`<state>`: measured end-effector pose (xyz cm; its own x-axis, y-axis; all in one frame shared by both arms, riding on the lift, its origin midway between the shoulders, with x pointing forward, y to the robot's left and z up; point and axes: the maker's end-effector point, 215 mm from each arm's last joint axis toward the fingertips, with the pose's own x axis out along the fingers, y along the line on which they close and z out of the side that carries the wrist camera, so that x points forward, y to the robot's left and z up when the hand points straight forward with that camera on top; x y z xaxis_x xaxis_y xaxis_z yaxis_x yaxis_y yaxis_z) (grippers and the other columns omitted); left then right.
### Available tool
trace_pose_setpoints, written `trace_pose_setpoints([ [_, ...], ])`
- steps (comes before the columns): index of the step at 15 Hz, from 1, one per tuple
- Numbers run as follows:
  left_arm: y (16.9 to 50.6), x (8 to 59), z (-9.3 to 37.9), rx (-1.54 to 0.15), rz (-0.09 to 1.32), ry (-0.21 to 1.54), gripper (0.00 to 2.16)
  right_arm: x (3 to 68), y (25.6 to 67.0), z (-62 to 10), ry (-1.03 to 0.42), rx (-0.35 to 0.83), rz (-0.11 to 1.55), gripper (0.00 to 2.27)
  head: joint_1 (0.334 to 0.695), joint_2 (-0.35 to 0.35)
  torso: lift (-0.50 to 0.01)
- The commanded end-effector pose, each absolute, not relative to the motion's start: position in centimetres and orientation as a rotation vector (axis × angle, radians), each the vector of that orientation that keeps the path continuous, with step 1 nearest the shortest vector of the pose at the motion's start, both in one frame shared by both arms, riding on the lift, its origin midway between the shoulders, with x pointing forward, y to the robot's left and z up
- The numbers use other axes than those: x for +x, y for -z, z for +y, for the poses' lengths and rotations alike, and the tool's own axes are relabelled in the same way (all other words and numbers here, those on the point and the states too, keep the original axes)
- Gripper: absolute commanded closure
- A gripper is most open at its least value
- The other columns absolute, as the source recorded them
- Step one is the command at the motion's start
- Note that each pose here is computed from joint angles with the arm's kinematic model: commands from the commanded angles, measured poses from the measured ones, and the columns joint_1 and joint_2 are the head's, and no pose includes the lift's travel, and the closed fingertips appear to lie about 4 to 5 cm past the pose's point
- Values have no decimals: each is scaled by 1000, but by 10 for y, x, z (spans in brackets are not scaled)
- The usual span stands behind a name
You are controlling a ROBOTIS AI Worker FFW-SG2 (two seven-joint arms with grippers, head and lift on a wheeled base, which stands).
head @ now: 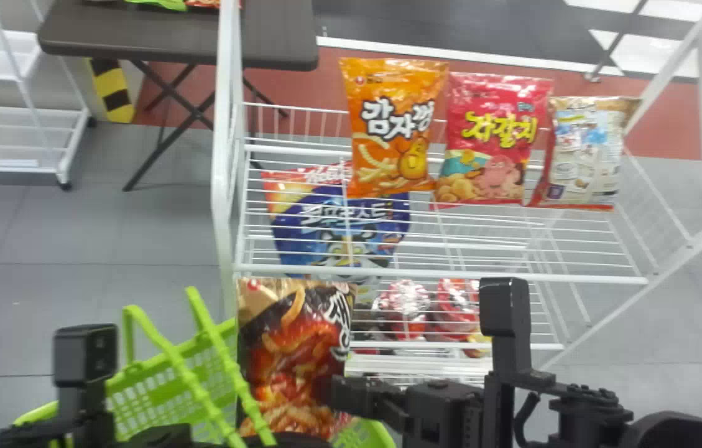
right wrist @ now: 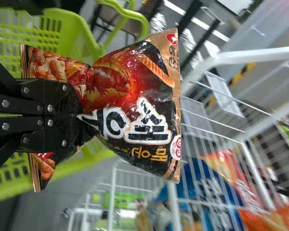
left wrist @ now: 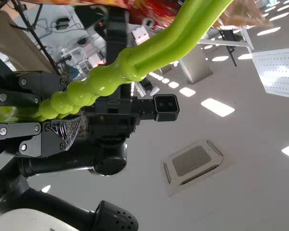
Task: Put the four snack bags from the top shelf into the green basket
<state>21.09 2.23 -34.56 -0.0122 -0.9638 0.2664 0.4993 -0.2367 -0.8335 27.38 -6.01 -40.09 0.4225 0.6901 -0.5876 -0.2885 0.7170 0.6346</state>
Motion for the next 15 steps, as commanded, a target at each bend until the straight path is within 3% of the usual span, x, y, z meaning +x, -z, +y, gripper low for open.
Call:
trace_pose_setpoints([
  [1,345,211,21,-1014,636,1557,2148,256,424,-42,-694,481,1068,1959,695,-112,0],
  [2,345,212,20,-1013,636,1556,2148,257,428,-39,-703,484,1080,1322,695,-80,0],
  [3,344,212,20,-1012,633,1559,2148,257,429,-38,-712,483,1085,461,695,-69,0],
  [4,343,213,16,-1007,635,1564,2148,257,429,-36,-725,473,1085,-1,695,-59,0],
  [7,343,213,10,-996,643,1569,2148,265,424,-51,-702,496,1065,26,695,-54,0],
  [9,344,213,10,-996,647,1566,2148,289,401,-86,-670,576,983,53,695,-86,0],
  [12,344,211,11,-997,648,1570,2148,352,374,-167,-504,574,839,66,695,-209,0],
  [15,344,209,8,-1004,651,1577,2148,406,388,-207,-375,537,818,73,695,-315,0],
])
